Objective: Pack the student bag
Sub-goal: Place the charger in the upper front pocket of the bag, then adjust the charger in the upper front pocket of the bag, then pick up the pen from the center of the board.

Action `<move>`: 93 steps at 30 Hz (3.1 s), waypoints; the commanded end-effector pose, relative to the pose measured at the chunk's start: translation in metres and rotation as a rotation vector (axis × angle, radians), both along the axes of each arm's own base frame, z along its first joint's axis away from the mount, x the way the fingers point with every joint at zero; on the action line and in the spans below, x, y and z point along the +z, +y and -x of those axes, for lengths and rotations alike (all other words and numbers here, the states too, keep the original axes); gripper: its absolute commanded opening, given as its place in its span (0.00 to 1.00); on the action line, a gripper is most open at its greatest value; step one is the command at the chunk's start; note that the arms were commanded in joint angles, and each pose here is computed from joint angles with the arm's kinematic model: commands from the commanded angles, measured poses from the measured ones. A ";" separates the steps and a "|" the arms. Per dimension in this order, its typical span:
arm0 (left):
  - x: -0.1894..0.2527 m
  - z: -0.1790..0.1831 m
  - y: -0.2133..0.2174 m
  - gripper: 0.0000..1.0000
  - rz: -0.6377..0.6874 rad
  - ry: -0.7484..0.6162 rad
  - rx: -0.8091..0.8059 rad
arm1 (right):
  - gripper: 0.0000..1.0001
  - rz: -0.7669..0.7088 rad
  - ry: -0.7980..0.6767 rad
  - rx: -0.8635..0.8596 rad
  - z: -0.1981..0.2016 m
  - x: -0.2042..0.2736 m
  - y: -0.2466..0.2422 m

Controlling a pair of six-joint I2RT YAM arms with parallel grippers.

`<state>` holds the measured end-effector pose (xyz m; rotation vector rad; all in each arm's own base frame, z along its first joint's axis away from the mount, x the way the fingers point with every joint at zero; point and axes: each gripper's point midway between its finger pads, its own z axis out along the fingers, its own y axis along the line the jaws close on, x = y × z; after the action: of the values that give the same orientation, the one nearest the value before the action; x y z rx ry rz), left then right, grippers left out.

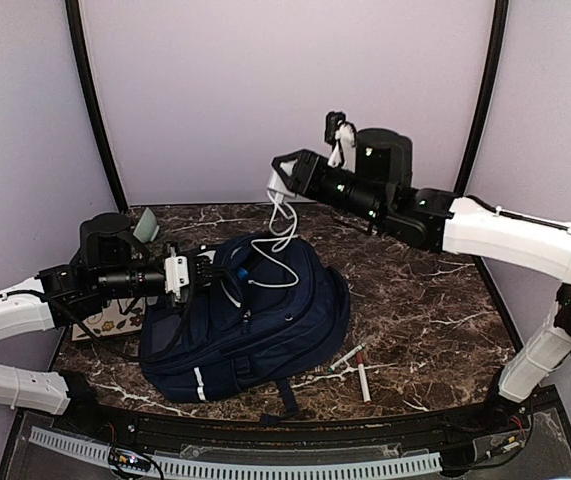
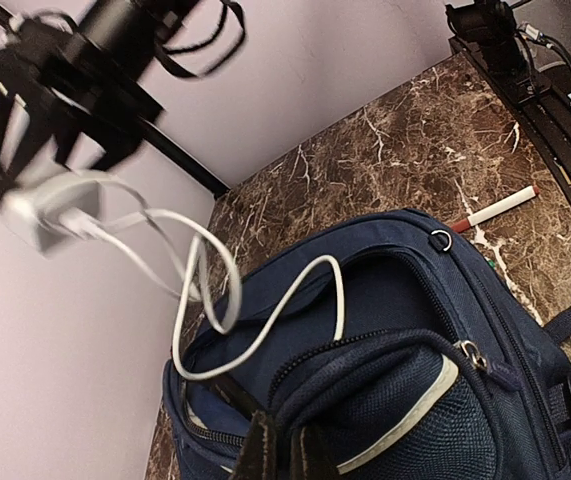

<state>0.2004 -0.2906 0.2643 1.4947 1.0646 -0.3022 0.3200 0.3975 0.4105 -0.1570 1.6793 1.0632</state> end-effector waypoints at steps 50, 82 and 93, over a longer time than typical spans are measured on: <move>0.068 0.006 0.006 0.00 0.242 -0.154 0.016 | 0.33 0.381 0.384 0.289 0.044 -0.211 0.069; 0.088 0.004 0.013 0.00 0.311 -0.153 0.058 | 0.54 0.896 0.771 -0.192 0.155 -0.304 -0.134; 0.088 0.006 0.013 0.00 0.311 -0.155 0.052 | 0.52 1.148 0.925 -0.079 0.196 -0.388 -0.133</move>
<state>0.2086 -0.2807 0.2772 1.3620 1.0878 -0.2605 0.1397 0.2738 0.0421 -0.3373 2.8785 -0.0498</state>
